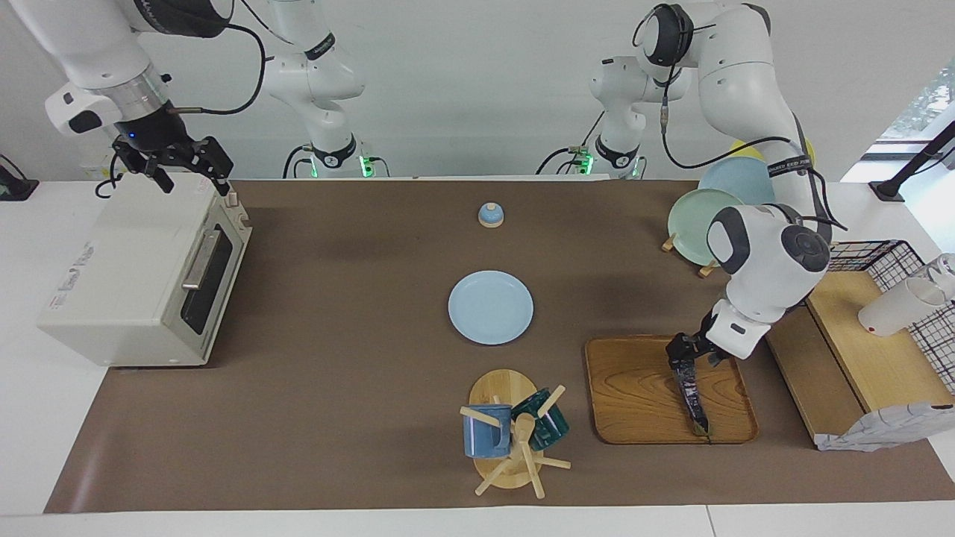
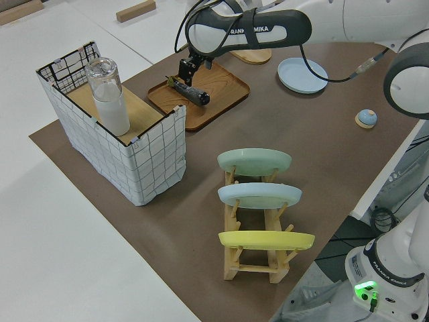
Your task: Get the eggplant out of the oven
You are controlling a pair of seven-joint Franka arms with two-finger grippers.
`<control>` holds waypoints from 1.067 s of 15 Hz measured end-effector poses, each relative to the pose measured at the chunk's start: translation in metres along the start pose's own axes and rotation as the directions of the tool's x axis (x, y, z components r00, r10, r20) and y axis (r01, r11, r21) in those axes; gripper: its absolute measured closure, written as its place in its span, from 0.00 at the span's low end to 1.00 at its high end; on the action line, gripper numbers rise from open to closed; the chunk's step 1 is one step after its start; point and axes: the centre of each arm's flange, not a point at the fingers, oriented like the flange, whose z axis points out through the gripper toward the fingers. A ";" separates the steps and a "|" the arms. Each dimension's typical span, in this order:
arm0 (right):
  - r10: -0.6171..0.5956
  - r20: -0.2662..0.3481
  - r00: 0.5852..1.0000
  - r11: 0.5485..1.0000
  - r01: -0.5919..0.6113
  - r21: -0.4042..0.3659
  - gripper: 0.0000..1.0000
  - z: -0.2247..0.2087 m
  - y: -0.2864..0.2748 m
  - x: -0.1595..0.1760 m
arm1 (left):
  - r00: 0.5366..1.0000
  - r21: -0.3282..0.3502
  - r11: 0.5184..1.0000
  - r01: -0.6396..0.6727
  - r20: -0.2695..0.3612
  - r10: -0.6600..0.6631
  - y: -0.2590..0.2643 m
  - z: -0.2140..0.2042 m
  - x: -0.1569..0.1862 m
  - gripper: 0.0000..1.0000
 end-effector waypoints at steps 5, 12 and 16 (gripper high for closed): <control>0.000 -0.001 1.000 1.000 0.000 0.000 0.00 -0.001 0.000 0.000 | 1.000 -0.002 1.000 0.008 0.030 -0.008 -0.008 -0.114 -0.038 0.00; -0.001 -0.003 1.000 1.000 0.001 0.000 0.00 -0.002 0.000 0.000 | 0.993 0.061 0.998 -0.031 0.113 0.024 -0.003 -0.218 -0.112 0.00; -0.001 -0.004 1.000 1.000 0.001 0.000 0.00 -0.002 0.000 0.000 | 0.982 0.058 0.996 -0.069 0.181 0.057 -0.008 -0.196 -0.127 0.00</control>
